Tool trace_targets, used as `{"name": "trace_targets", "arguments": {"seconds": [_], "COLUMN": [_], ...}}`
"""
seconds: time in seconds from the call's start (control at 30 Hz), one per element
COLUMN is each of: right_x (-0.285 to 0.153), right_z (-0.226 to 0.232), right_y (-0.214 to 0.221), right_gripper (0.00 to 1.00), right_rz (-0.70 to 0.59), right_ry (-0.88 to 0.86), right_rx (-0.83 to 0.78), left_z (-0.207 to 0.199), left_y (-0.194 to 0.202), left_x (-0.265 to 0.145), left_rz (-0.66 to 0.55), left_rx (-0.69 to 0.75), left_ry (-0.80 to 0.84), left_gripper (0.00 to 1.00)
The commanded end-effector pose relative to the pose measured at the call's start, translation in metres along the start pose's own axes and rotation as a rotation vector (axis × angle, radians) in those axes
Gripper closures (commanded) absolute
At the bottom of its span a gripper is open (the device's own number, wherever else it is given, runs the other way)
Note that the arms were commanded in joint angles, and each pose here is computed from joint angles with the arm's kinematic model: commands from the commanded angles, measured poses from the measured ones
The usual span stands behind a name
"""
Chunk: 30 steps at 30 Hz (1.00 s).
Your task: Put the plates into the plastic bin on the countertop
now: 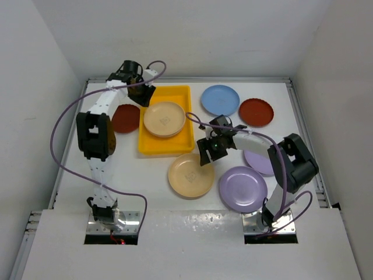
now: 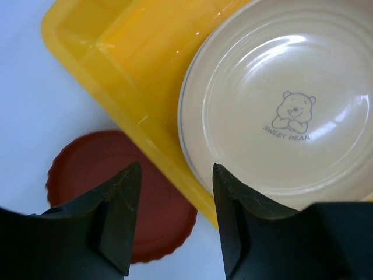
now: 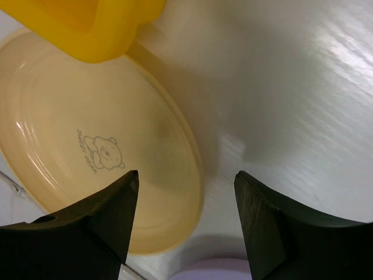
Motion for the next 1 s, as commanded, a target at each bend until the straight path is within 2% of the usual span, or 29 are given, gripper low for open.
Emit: {"name": "trace_targets", "arguments": {"seconds": [0.0,0.03,0.13,0.17,0.23,0.37,0.4,0.43,0.5,0.6,0.7,0.77,0.8,0.87,0.9,0.93,0.97], "right_x": [0.012,0.017,0.025,0.025,0.023,0.011,0.01,0.005,0.002,-0.017,-0.05,-0.072,-0.09,-0.092,-0.109,-0.111,-0.084], "right_z": [0.012,0.007,0.002,0.0,-0.004,-0.003,-0.002,0.003,0.011,0.04,0.078,0.101,0.12,0.124,0.138,0.14,0.13], "right_y": [-0.007,0.002,0.013,0.014,0.02,0.03,0.033,0.031,0.039,0.045,0.041,0.022,-0.009,-0.032,-0.068,-0.081,-0.095], "right_gripper": [0.34,0.35,0.5,0.61,0.77,0.88,0.97,1.0,1.0,1.0,1.0,1.0,1.0,1.0,1.0,1.0,1.0], "right_rz": [-0.065,-0.054,-0.056,-0.057,-0.051,-0.045,-0.037,-0.048,-0.005,0.068,0.103,0.049,-0.065,-0.136,-0.268,-0.291,-0.242], "right_ry": [-0.053,-0.039,-0.017,-0.012,0.004,0.007,0.004,-0.005,-0.037,-0.096,-0.137,-0.178,-0.201,-0.177,-0.187,-0.184,-0.15], "right_rx": [-0.024,-0.014,0.008,0.016,0.015,-0.026,-0.03,-0.051,-0.08,-0.208,-0.33,-0.353,-0.355,-0.332,-0.327,-0.312,-0.251], "left_z": [0.023,0.025,0.031,0.028,0.032,0.024,0.026,0.023,0.023,0.025,0.03,0.038,0.041,0.046,0.05,0.052,0.054], "left_y": [-0.016,-0.012,0.007,0.009,0.021,0.029,0.035,0.037,0.04,0.043,0.052,0.06,0.065,0.07,0.078,0.079,0.081], "left_x": [-0.082,-0.088,-0.106,-0.11,-0.119,-0.123,-0.122,-0.124,-0.125,-0.128,-0.125,-0.131,-0.13,-0.134,-0.134,-0.14,-0.144], "left_rz": [-0.112,-0.106,-0.073,-0.075,-0.063,-0.065,-0.054,-0.057,-0.063,-0.087,-0.097,-0.108,-0.107,-0.114,-0.111,-0.115,-0.122], "left_rx": [-0.053,-0.061,-0.1,-0.109,-0.141,-0.158,-0.169,-0.156,-0.162,-0.202,-0.254,-0.308,-0.329,-0.366,-0.404,-0.417,-0.421], "left_ry": [-0.145,-0.163,-0.218,-0.219,-0.241,-0.215,-0.215,-0.204,-0.203,-0.194,-0.188,-0.207,-0.214,-0.232,-0.243,-0.263,-0.275], "left_gripper": [0.45,0.45,0.45,0.45,0.45,0.45,0.45,0.45,0.45,0.45,0.45,0.45,0.45,0.45,0.45,0.45,0.45]}}
Point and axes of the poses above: each gripper's point midway between its finger pads, its own x axis out along the fingers, its own z axis along the line the jaws close on, y = z × x, the point moved 6 cm from there along -x, back along the fingers, and after that the axes turned 8 degrees about x, right-handed, at the moved point
